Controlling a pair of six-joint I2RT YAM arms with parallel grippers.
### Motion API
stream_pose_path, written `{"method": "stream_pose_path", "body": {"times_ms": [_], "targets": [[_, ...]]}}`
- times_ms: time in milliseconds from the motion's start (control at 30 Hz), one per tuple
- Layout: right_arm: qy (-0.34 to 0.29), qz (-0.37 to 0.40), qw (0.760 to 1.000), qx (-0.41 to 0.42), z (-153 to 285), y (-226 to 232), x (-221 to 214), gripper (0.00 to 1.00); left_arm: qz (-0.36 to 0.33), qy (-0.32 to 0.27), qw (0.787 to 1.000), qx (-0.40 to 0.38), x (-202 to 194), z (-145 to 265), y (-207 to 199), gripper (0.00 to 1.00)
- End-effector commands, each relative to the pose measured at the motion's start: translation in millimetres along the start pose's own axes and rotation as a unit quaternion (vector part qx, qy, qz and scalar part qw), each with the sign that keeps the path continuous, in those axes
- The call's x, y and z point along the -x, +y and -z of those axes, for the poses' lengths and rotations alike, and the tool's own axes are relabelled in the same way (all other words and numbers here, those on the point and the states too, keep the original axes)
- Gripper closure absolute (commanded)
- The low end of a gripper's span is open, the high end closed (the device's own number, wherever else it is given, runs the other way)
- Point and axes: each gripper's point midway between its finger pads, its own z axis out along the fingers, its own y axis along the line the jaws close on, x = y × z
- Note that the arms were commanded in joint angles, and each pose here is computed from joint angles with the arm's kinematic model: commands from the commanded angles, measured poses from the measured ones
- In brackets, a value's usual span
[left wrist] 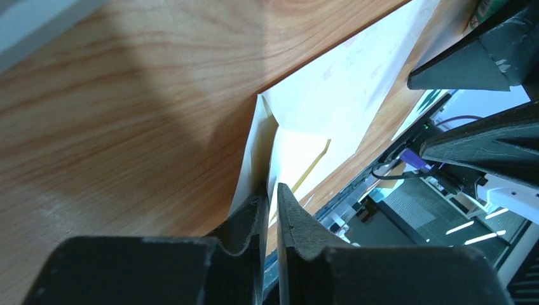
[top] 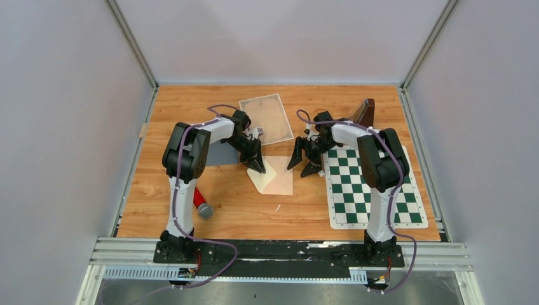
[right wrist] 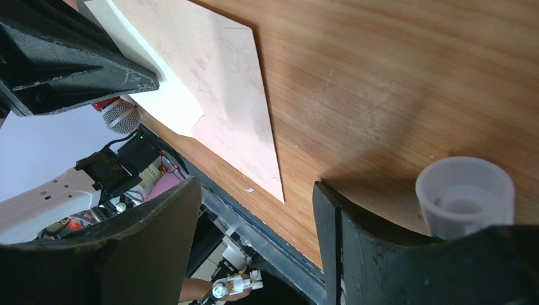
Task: Place the letter into the envelope and seal it
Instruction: Place the letter in the envelope.
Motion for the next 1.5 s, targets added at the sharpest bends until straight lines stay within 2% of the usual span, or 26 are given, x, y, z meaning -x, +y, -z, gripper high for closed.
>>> {"method": "stream_pose_path", "body": {"times_ms": [0,33,100,133,200,233,400,500,567,667,900,1000,1100,1267,1467], "targets": [[-0.003,0.006,0.999,-0.037,-25.3,-26.9,4.8,0.34,-0.022,-0.014,0.999,0.047,-1.5,5.6,14.4,0.85],[-0.003,0.006,0.999,-0.035,-25.7,-26.1,4.6,0.34,-0.021,-0.014,0.998,0.052,-1.8,6.4,16.2,0.87],[-0.002,0.006,0.999,-0.033,-26.3,-24.8,4.7,0.34,-0.022,-0.012,0.998,0.055,-2.3,8.3,15.9,0.83],[-0.001,0.006,0.999,-0.031,-26.7,-24.0,4.4,0.34,-0.024,-0.014,0.998,0.056,-0.8,10.2,15.2,0.76],[0.000,0.006,1.000,-0.029,-27.0,-22.8,3.8,0.34,-0.026,-0.018,0.997,0.067,-0.6,15.5,17.4,0.69],[0.000,0.007,1.000,-0.028,-26.9,-21.9,3.5,0.34,-0.026,-0.023,0.997,0.068,0.6,20.1,17.2,0.69],[0.003,0.007,1.000,-0.025,-27.5,-20.9,1.8,0.34,-0.011,-0.034,0.996,0.086,0.8,27.8,26.2,0.78],[0.003,0.009,1.000,-0.021,-27.4,-18.5,2.0,0.34,-0.019,-0.035,0.996,0.082,0.7,30.9,23.1,0.77],[0.005,0.009,1.000,-0.011,-28.3,-14.5,3.0,0.34,-0.029,-0.033,0.997,0.056,1.9,29.8,14.2,0.79],[0.012,0.010,1.000,0.007,-31.8,-5.5,2.4,0.35,-0.035,-0.020,0.999,-0.007,2.3,20.5,-1.7,0.89],[-0.024,0.033,0.999,-0.019,-27.2,-0.5,24.9,0.36,-0.055,-0.011,0.997,-0.059,6.3,8.0,-10.4,1.00],[-0.034,0.030,0.998,-0.031,-21.0,-7.5,29.7,0.36,-0.054,-0.006,0.996,-0.076,5.0,5.4,-6.4,1.00],[-0.041,0.028,0.998,-0.033,-14.2,-16.3,34.0,0.35,-0.049,-0.002,0.990,-0.130,-3.2,6.0,-10.9,1.00],[-0.042,0.037,0.998,-0.012,-15.9,-23.0,48.7,0.36,-0.087,-0.016,0.981,-0.173,-7.4,8.7,-16.5,1.00],[-0.030,0.070,0.996,0.042,-20.9,-10.3,58.6,0.41,-0.135,-0.013,0.970,-0.202,-18.5,9.1,-17.7,1.00]]}}
